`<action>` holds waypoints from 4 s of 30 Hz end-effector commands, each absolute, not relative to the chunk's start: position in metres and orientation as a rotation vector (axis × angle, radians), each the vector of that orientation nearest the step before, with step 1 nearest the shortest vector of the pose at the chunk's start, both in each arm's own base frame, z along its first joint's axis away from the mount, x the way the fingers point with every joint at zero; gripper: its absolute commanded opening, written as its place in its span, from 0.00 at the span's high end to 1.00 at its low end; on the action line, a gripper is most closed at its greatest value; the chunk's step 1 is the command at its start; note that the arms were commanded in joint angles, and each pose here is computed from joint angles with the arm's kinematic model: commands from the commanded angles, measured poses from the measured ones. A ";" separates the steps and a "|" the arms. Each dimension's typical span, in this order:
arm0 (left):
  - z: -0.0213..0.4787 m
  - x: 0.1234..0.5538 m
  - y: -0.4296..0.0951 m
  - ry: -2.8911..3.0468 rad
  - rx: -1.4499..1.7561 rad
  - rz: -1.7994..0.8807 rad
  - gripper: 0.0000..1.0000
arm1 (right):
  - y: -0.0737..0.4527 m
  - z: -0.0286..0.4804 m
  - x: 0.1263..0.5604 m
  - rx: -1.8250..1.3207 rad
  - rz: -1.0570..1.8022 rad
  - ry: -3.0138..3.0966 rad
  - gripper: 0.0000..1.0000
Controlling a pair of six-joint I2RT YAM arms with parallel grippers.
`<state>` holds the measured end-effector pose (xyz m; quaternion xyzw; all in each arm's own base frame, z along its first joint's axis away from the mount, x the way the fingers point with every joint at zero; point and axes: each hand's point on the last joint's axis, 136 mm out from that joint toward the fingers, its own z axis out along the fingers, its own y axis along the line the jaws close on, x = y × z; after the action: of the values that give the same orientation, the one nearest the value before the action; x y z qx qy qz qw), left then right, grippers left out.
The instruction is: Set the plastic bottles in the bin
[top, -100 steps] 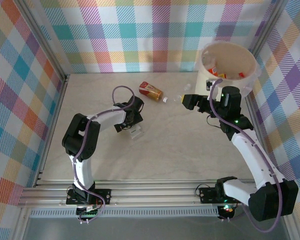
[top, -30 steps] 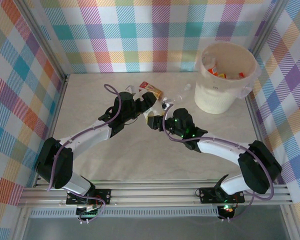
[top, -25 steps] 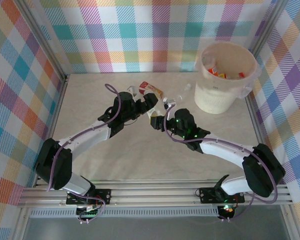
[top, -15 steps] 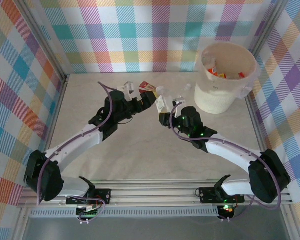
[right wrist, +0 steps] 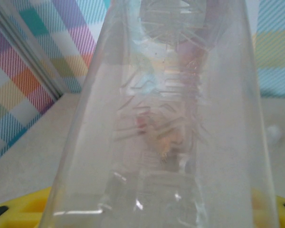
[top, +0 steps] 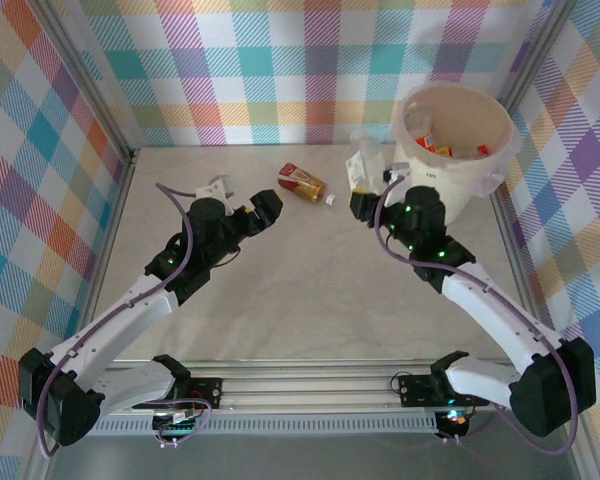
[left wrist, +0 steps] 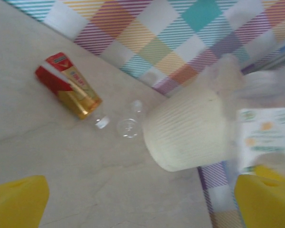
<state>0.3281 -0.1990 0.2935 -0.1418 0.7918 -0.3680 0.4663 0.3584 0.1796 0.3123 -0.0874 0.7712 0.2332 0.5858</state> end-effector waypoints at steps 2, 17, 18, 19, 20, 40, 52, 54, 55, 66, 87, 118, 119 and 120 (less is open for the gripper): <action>0.282 0.326 -0.179 1.962 -0.394 -0.800 0.00 | 0.163 0.362 0.365 -0.257 0.478 1.746 0.56; 0.263 0.320 -0.164 1.994 -0.450 -0.728 0.00 | 0.065 0.404 0.440 -0.111 0.327 1.885 0.56; 0.262 0.319 -0.162 1.995 -0.454 -0.721 0.00 | 0.057 0.404 0.444 -0.092 0.320 1.894 0.55; 0.262 0.318 -0.160 1.994 -0.457 -0.714 0.00 | 0.048 0.405 0.449 -0.077 0.314 1.902 0.55; 0.261 0.317 -0.159 1.995 -0.458 -0.707 0.00 | 0.041 0.406 0.452 -0.066 0.310 1.905 0.55; 0.254 0.307 -0.140 1.998 -0.490 -0.649 0.00 | -0.083 0.368 0.500 -0.190 -0.266 2.085 0.38; 0.247 0.307 -0.141 2.010 -0.497 -0.655 0.00 | -0.085 0.391 0.521 -0.101 -0.200 2.005 0.06; 0.246 0.307 -0.141 2.012 -0.499 -0.650 0.00 | -0.079 0.393 0.518 -0.086 -0.146 2.002 0.05; 0.245 0.307 -0.141 2.015 -0.500 -0.648 0.00 | -0.076 0.394 0.516 -0.078 -0.120 1.996 0.05; 0.234 0.313 -0.155 2.063 -0.473 -0.687 0.00 | -0.008 0.418 0.477 -0.030 0.364 1.922 0.00; 0.224 0.323 -0.194 2.086 -0.392 -0.882 0.00 | 0.175 0.333 0.414 0.069 0.729 2.016 0.00; 0.207 0.315 -0.175 2.119 -0.420 -0.769 0.00 | 0.170 0.091 0.511 1.151 0.635 2.039 0.00; 0.207 0.315 -0.174 2.119 -0.423 -0.761 0.00 | 0.169 0.085 0.513 1.166 0.624 2.034 0.00; 0.206 0.315 -0.173 2.119 -0.424 -0.757 0.00 | 0.169 0.081 0.516 1.172 0.620 2.027 0.00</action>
<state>0.3177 -0.1856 0.2070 -0.1671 0.8405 -0.3213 0.4030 0.5005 0.1695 0.0753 0.4181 0.8129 0.2259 0.3368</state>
